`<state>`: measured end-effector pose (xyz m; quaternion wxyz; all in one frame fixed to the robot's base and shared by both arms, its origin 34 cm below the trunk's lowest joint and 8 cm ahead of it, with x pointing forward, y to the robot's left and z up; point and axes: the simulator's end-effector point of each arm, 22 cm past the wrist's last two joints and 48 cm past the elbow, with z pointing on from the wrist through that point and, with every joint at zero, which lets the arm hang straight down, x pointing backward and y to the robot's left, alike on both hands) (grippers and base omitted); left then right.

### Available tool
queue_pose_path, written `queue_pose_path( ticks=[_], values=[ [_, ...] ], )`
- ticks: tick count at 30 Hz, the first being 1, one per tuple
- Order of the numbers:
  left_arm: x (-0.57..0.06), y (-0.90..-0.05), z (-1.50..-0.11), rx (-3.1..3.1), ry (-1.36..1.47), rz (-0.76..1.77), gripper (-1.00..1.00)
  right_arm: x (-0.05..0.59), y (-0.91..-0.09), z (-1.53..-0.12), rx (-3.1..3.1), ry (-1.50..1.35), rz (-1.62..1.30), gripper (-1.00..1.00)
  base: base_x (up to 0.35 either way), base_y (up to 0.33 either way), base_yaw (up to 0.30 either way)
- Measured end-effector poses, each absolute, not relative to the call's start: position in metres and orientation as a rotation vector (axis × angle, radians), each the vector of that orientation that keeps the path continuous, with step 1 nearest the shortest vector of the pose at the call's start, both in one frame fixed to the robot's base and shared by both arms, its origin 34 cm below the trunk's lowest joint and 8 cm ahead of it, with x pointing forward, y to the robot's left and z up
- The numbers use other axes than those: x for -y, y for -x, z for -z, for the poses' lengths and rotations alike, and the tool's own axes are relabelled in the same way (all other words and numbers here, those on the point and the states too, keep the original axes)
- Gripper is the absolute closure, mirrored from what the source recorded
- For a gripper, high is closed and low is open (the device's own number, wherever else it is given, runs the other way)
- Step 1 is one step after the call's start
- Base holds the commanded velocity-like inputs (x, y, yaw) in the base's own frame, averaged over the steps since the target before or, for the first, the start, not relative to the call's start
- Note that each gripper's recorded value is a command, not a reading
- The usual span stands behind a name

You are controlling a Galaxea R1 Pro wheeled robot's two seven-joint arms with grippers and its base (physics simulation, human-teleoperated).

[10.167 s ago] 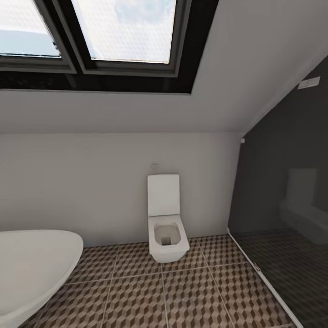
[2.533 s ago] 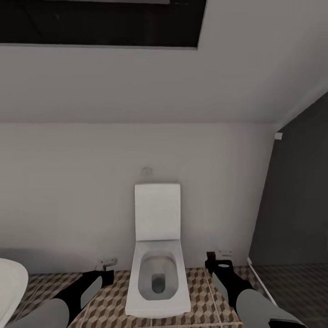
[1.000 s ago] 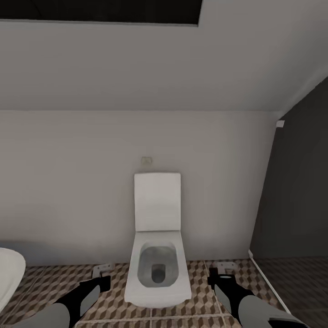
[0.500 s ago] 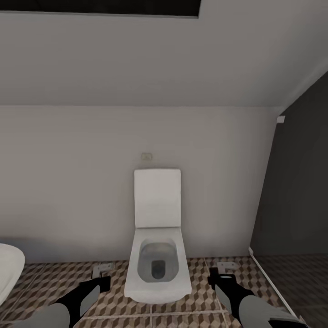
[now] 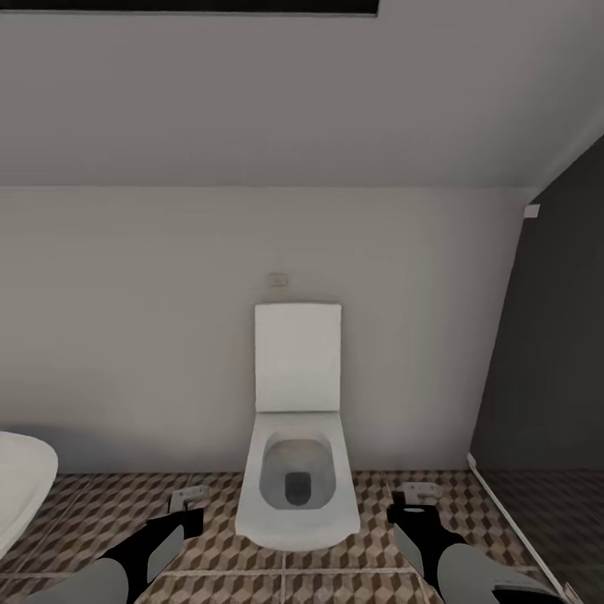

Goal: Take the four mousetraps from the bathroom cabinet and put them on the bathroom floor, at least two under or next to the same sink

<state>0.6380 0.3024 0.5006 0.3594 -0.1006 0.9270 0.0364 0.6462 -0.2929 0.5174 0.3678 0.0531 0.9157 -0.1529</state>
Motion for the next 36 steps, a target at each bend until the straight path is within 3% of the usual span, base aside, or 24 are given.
queue_pose_path(
  ticks=[36],
  values=[
    [-0.301, -0.621, -0.423, -2.391, 0.261, -0.089, 1.00, 0.288, -0.633, -0.437, -2.357, -0.097, 0.307, 1.00, 0.000, 0.000, 0.007]
  ],
)
